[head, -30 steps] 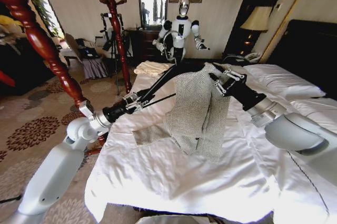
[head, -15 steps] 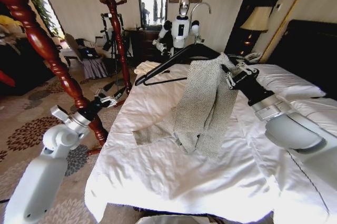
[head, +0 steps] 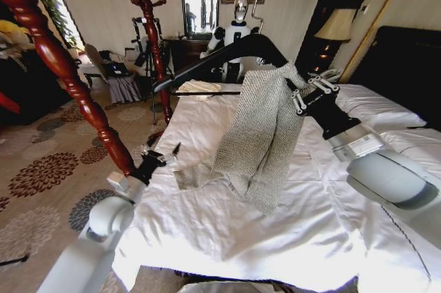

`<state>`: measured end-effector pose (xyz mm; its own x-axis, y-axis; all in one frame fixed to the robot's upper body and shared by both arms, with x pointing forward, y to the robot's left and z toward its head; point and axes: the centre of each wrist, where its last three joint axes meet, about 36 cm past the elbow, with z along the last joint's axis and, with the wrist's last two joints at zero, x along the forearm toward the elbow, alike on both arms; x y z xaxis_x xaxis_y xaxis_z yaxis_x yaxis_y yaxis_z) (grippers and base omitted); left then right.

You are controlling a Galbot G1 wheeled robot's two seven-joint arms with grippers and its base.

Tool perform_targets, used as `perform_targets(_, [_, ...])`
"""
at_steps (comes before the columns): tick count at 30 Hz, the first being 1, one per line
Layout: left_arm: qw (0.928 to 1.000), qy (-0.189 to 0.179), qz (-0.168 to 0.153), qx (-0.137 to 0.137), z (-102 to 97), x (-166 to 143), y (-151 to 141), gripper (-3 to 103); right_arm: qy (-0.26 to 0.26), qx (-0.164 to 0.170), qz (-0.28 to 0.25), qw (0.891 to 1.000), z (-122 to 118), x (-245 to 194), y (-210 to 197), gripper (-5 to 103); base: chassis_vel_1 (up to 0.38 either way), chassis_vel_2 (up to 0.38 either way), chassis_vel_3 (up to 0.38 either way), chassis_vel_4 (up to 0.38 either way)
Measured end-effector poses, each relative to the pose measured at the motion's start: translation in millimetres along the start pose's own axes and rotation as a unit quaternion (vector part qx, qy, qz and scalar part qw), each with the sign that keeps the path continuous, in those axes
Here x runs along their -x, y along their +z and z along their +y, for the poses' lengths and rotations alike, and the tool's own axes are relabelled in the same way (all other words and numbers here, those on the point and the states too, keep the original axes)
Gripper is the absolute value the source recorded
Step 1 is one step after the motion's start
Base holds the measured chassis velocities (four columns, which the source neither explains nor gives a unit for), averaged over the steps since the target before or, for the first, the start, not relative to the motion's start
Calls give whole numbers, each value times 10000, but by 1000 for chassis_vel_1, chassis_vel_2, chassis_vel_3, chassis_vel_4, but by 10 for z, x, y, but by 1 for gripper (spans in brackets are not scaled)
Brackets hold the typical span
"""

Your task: Pick up the clothes from the bed and hang them on the clothes hanger.

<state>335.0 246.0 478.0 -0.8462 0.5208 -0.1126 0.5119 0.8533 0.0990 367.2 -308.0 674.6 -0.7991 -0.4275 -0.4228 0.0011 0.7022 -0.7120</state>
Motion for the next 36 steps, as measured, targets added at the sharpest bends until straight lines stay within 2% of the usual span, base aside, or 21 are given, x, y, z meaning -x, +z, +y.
perform_targets(2, [9995,289,79,106,-208,-46,125,100,30,252,51,9997,23,-9,-57,20,0,0,0,0])
perform_targets(4, [9986,472,127,207,-326,-54,217,100,66,482,106,9988,37,-15,-120,20,0,0,0,0])
perform_targets(6, [9983,522,137,237,-357,-52,241,100,71,548,117,9984,41,-16,-142,20,0,0,0,0])
perform_targets(9, [9964,762,194,301,-466,-31,363,100,87,930,154,9955,37,-20,-319,20,0,0,0,0])
perform_targets(11, [9960,811,229,294,-490,-22,414,100,78,1060,116,9943,21,-18,-411,20,0,0,0,0])
perform_targets(16, [9956,870,290,212,-546,31,540,100,17,1180,-17,9930,2,-21,-555,20,0,0,0,0])
perform_targets(20, [9956,887,294,-6,-621,208,693,100,-96,1288,-155,9915,21,-51,-688,20,0,0,0,0])
perform_targets(31, [9949,908,299,-320,-841,537,919,100,-151,1244,-163,9920,14,-50,-703,20,0,0,0,0])
perform_targets(35, [9951,876,312,-329,-868,566,947,93,-147,1223,-170,9922,13,-49,-699,20,0,0,0,0])
perform_targets(36, [9952,870,309,-328,-866,563,945,88,-145,1223,-171,9922,13,-49,-699,20,0,0,0,0])
